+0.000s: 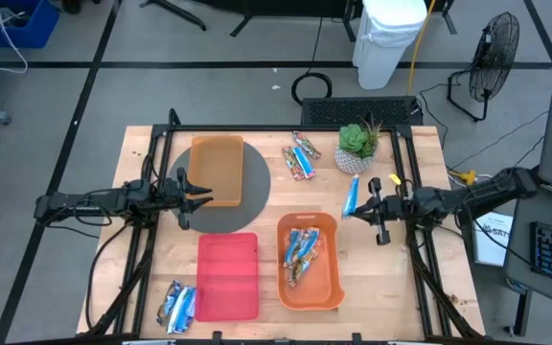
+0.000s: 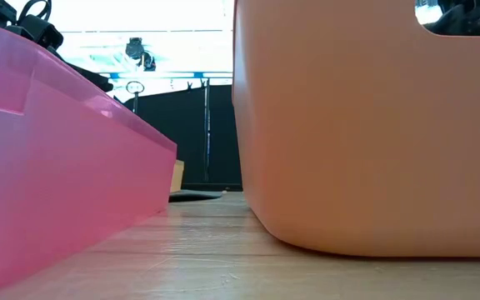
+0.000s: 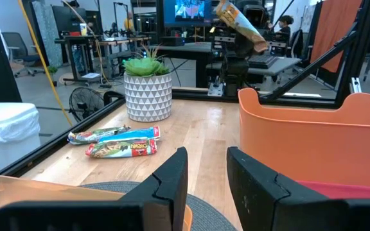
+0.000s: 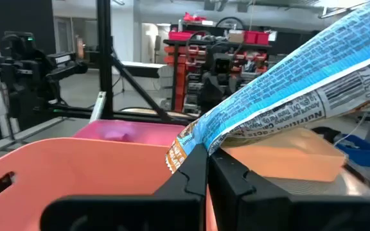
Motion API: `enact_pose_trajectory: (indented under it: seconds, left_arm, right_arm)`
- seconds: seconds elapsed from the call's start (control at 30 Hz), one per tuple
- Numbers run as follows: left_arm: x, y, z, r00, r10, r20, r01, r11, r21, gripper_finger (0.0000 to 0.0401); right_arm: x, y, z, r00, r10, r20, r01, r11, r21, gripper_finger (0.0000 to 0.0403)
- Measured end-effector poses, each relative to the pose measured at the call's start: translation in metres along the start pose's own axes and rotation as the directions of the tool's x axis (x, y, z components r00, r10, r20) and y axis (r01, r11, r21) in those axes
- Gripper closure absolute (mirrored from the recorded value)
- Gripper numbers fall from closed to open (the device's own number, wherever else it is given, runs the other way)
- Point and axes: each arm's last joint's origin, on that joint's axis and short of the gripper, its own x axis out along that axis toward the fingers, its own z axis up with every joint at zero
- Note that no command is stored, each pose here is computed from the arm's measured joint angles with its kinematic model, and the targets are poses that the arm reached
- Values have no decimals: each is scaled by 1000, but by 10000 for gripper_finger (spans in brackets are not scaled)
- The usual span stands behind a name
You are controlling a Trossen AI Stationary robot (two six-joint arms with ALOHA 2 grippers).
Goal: Pick and place Granola Bars by type
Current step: Put the yellow granola bar into the orange bin
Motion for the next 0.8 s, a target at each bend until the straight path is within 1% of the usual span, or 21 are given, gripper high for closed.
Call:
enact_pose_trajectory:
  seconds: [0.1,0.2,0.3,0.37,0.43,0.5,0.63,0.7,0.8]
  left_arm:
    - [0,0,0,1000,0,-1,0,1000,0,288]
    - [0,0,0,1000,0,0,0,1000,0,288]
    - [0,0,0,1000,0,-1,0,1000,0,288]
    - [0,0,0,1000,0,-1,0,1000,0,288]
    - [0,0,0,1000,0,0,0,1000,0,288]
    - [0,0,0,1000,0,0,0,1000,0,288]
    - [0,0,0,1000,0,0,0,1000,0,288]
    - [0,0,0,1000,0,0,0,1000,0,288]
    - [0,0,0,1000,0,0,0,1000,0,288]
  right_arm:
    - [-1,-7,1,1000,16,12,-16,1000,4,403]
    - [-3,-11,3,997,62,35,-63,998,27,403]
    - [-4,-14,5,989,133,63,-136,990,34,403]
    - [-5,-14,7,973,215,81,-219,975,44,403]
    - [-6,-12,8,947,307,96,-313,948,57,403]
    - [-7,-10,10,911,396,115,-405,911,72,403]
    - [-11,-6,16,813,560,160,-577,812,86,403]
    - [-12,-4,19,766,617,181,-637,767,82,403]
    - [-15,-2,24,706,676,212,-698,714,48,403]
